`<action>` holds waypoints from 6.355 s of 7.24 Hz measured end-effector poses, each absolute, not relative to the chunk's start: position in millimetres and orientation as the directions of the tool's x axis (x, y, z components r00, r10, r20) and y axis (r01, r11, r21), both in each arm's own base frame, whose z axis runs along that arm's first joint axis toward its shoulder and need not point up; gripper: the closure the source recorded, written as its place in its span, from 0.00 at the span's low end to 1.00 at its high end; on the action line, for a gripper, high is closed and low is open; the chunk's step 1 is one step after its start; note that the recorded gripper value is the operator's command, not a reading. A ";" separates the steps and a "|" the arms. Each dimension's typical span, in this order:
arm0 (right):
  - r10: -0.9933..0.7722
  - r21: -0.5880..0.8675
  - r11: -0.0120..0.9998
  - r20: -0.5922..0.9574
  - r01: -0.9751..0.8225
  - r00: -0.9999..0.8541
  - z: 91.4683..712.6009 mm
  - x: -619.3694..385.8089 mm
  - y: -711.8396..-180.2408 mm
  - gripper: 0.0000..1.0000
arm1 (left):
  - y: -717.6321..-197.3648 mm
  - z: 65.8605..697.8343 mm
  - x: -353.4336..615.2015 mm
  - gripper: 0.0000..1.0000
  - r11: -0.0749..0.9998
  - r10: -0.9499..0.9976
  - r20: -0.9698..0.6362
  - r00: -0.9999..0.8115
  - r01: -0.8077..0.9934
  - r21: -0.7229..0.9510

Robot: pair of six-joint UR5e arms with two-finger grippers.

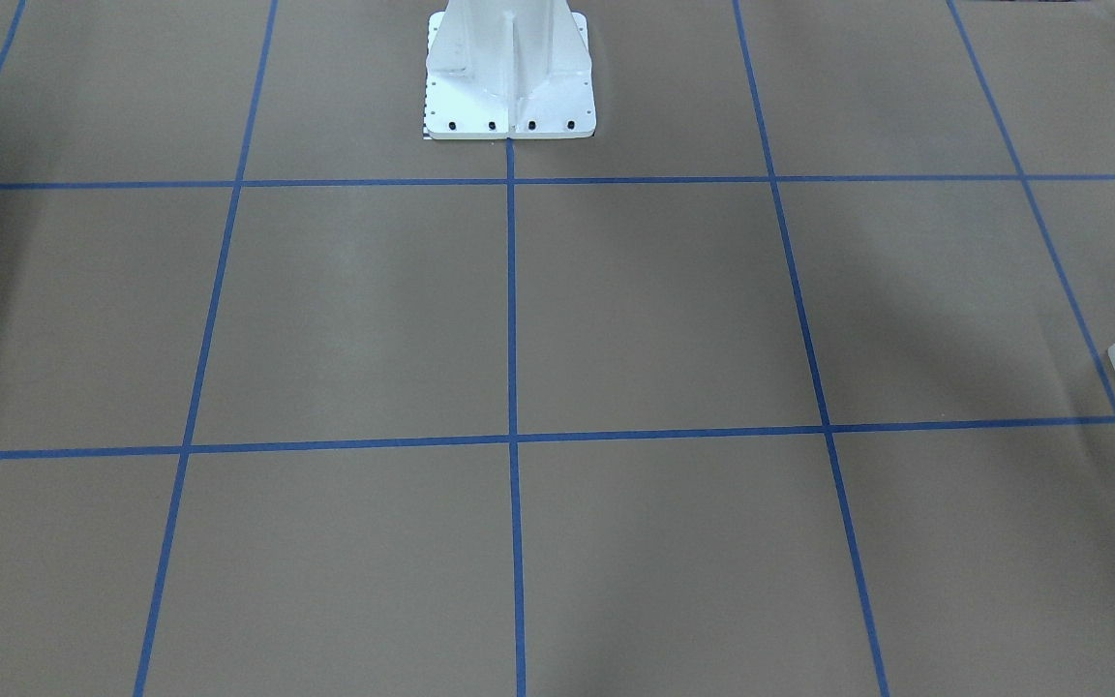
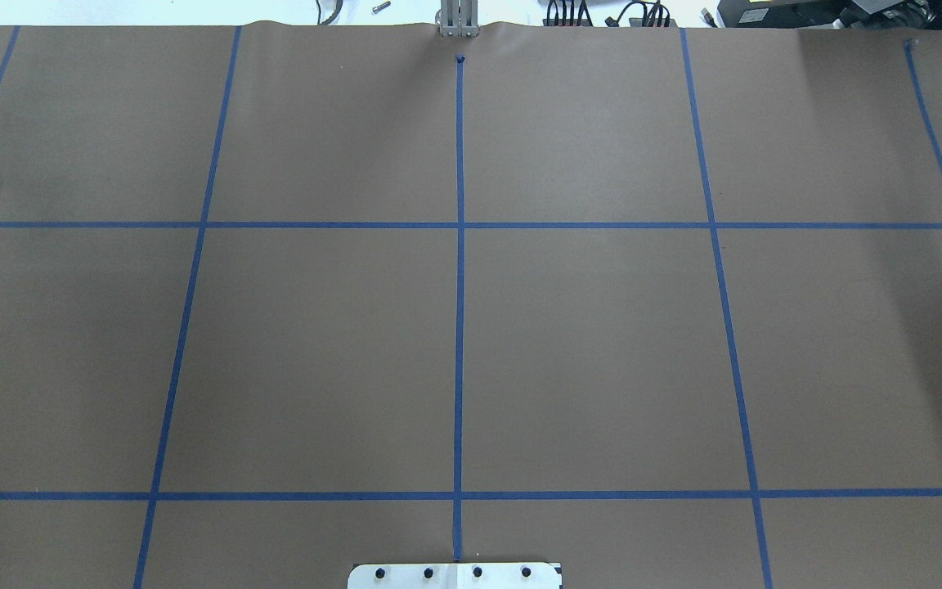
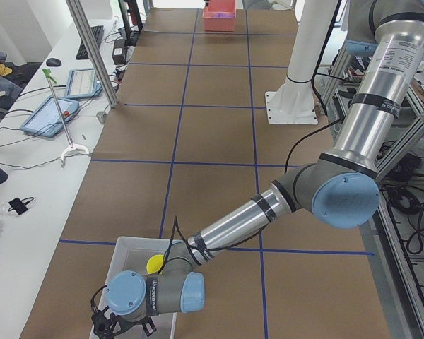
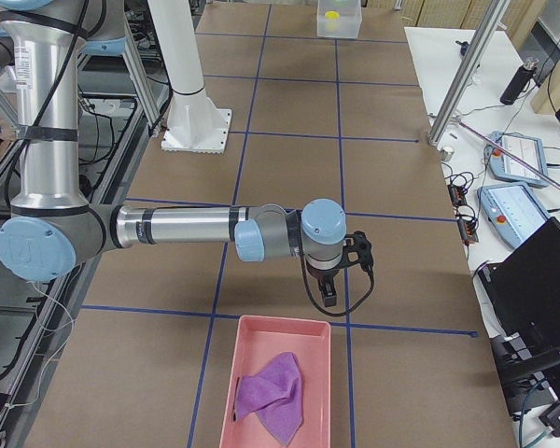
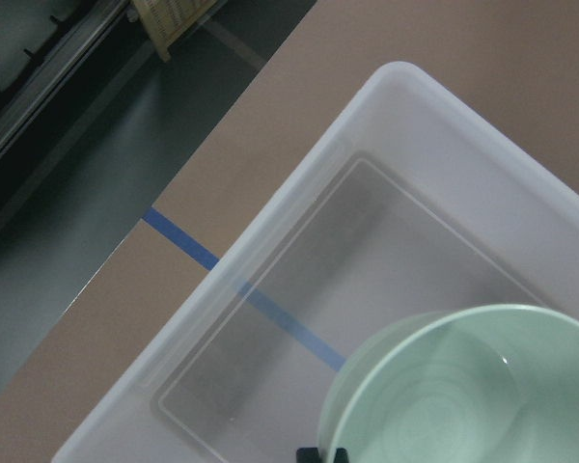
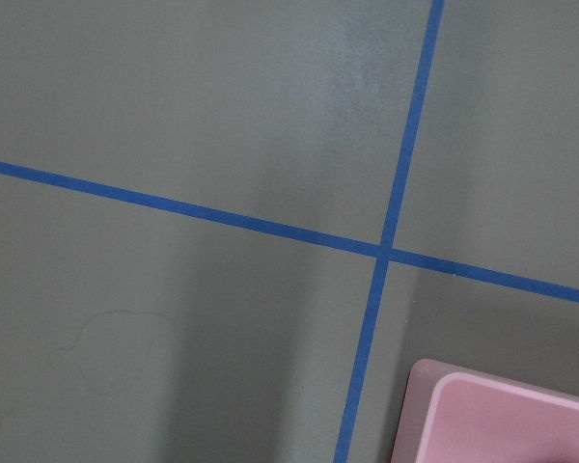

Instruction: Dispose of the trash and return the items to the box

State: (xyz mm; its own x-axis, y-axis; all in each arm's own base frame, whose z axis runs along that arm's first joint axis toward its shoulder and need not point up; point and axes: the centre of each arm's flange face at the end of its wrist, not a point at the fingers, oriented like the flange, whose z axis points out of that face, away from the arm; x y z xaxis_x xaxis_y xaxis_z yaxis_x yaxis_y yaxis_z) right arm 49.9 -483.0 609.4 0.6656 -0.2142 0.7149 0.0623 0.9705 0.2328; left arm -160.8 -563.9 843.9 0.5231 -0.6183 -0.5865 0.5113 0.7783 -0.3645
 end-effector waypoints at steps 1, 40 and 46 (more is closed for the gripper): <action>-0.214 0.230 0.971 0.715 0.064 0.665 610.7 48.9 -483.9 0.00 | -563.6 844.7 -160.1 0.54 0.780 -0.616 -0.588 0.524 0.511 -0.362; -0.367 0.300 0.929 0.656 0.218 0.660 577.9 -17.7 -495.3 0.00 | -444.8 544.6 5.0 0.02 0.980 0.160 -0.705 0.691 -0.025 0.197; -0.372 0.334 0.923 0.647 0.191 0.665 554.8 -2.1 -476.5 0.00 | -434.1 503.0 0.1 0.02 0.963 0.198 -0.696 0.691 -0.007 0.268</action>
